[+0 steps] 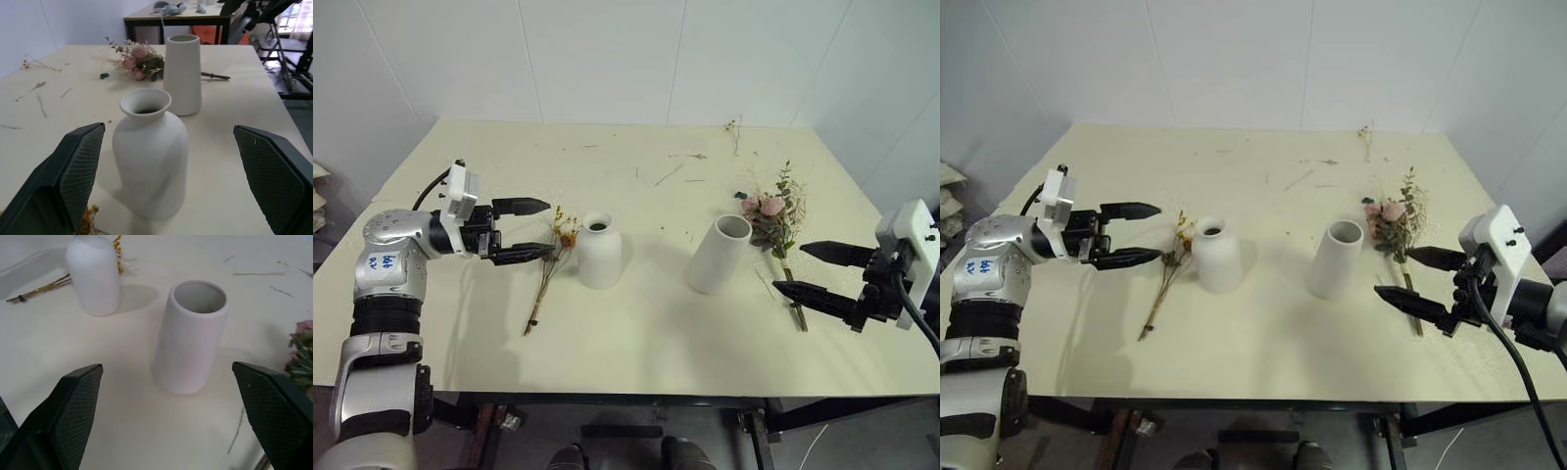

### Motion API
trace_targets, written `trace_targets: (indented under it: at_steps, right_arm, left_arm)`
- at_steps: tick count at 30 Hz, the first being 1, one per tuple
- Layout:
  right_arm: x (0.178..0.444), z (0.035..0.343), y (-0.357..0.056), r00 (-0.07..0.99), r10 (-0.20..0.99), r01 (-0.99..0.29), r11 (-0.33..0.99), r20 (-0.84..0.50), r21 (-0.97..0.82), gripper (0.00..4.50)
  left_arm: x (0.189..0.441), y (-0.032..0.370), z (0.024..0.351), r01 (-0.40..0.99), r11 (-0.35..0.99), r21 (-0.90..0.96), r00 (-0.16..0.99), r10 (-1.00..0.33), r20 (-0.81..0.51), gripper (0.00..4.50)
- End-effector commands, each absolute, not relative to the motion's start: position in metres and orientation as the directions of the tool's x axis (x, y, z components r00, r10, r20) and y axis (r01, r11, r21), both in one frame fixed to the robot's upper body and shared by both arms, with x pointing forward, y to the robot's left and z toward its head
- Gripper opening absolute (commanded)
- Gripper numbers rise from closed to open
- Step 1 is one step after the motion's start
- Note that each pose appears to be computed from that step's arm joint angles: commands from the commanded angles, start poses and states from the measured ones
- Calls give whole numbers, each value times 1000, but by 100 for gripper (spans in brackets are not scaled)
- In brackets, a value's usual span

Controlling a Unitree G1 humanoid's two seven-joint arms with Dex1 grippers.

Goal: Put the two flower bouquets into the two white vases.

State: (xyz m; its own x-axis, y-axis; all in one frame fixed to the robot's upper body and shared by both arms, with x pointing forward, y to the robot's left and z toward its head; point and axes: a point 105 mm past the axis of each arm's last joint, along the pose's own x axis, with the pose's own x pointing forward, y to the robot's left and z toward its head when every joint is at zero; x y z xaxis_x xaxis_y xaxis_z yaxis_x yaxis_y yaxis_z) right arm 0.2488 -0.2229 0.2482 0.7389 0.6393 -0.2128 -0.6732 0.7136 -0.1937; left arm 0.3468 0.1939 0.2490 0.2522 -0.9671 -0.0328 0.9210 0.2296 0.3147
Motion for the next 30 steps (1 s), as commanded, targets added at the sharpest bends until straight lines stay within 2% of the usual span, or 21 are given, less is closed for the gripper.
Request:
trace_targets:
  at_steps: [1,4,7,10,13,21,26,30]
  right_arm:
    - [241,263,-220,753,639,-657,717,-157,-235,450]
    - [239,261,-220,758,636,-652,725,-148,-223,450]
    - [242,250,-227,804,573,-594,774,-155,-218,450]
    - [260,238,-255,905,368,-414,877,-213,-244,450]
    - [273,219,-277,931,216,-287,932,-295,-222,450]
    - [319,205,-289,937,104,-171,970,-335,-175,450]
    - [344,190,-291,926,87,-156,974,-368,-163,450]
    - [360,173,-293,908,64,-143,976,-414,-163,450]
  left_arm:
    - [348,190,261,909,205,362,230,-973,-29,449]
    - [348,189,259,909,198,367,222,-975,-25,449]
    - [348,188,252,921,192,338,210,-977,-19,449]
    - [346,185,253,927,164,337,177,-984,-7,449]
    - [343,190,254,926,161,342,171,-985,3,449]
    - [333,188,270,904,167,393,149,-986,77,449]
    - [321,181,284,899,138,415,97,-988,118,449]
    - [313,170,287,901,96,422,59,-993,100,449]
